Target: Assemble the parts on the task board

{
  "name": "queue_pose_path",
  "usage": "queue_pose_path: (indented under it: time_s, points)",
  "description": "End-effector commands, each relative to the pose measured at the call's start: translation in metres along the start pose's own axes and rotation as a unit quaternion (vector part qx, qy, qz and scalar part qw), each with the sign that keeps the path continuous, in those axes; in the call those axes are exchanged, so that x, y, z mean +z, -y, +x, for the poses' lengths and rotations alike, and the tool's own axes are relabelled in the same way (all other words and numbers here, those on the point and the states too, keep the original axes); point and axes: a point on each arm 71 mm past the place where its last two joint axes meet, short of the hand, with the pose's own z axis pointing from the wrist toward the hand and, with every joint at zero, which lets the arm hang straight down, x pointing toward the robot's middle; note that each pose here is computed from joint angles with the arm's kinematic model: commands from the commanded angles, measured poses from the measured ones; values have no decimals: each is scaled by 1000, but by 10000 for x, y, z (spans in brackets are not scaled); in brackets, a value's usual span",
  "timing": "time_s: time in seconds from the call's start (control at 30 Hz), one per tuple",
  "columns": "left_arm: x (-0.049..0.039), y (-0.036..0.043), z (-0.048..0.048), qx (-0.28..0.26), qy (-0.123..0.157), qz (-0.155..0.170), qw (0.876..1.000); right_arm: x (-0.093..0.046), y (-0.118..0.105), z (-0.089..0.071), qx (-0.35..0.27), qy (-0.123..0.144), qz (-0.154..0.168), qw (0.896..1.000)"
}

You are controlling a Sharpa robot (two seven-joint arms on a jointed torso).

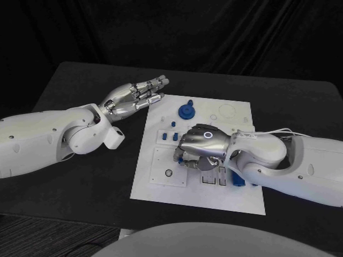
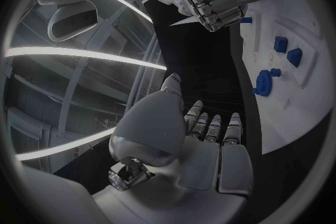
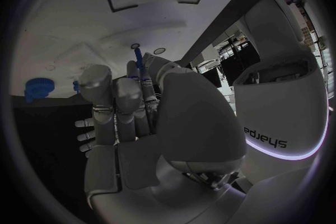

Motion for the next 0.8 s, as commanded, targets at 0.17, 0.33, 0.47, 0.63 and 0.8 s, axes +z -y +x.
queue_pose_path:
  time_s: [0.17,0.33,0.47,0.63,0.8]
  points:
    - [8,-1,23,-8,-9,3,1000,-8,33,40,-1,-2,14,1000]
    - [7,-2,24,-8,-10,2,1000,-15,53,73,0,-8,19,1000]
    - [5,-2,24,-8,-10,1,1000,-23,60,96,2,-9,21,1000]
    - [6,-4,25,-9,-11,1,1000,-26,68,118,3,-13,24,1000]
    - [8,-5,28,-10,-12,0,1000,-26,67,124,4,-12,25,1000]
